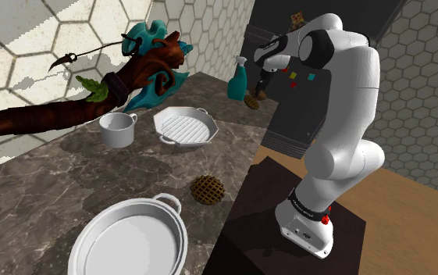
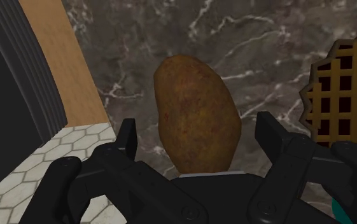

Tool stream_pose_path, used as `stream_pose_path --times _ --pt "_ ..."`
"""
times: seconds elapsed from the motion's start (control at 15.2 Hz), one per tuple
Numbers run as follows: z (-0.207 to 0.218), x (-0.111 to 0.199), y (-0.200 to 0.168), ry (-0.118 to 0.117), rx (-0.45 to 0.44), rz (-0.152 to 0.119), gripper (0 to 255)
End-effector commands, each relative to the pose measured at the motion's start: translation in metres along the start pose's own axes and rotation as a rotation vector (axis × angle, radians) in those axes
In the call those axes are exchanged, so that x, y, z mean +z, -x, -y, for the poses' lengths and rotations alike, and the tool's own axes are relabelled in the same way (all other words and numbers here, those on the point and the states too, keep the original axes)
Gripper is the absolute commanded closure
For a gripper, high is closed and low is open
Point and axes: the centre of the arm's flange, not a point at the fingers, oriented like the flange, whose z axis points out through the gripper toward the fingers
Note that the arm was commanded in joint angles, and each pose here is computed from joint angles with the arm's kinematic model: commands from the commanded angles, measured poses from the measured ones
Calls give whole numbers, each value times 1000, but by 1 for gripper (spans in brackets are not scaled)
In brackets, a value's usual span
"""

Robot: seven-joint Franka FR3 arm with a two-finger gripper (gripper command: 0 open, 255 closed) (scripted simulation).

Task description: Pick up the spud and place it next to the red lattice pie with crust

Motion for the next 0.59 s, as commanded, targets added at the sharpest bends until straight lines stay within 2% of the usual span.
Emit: stream_pose_path --times 0.0,0.26,0.53 --pt "0 0 0 0 0 0 0" --pt "0 -50 0 0 0 0 0" --pt "0 -50 0 0 0 0 0"
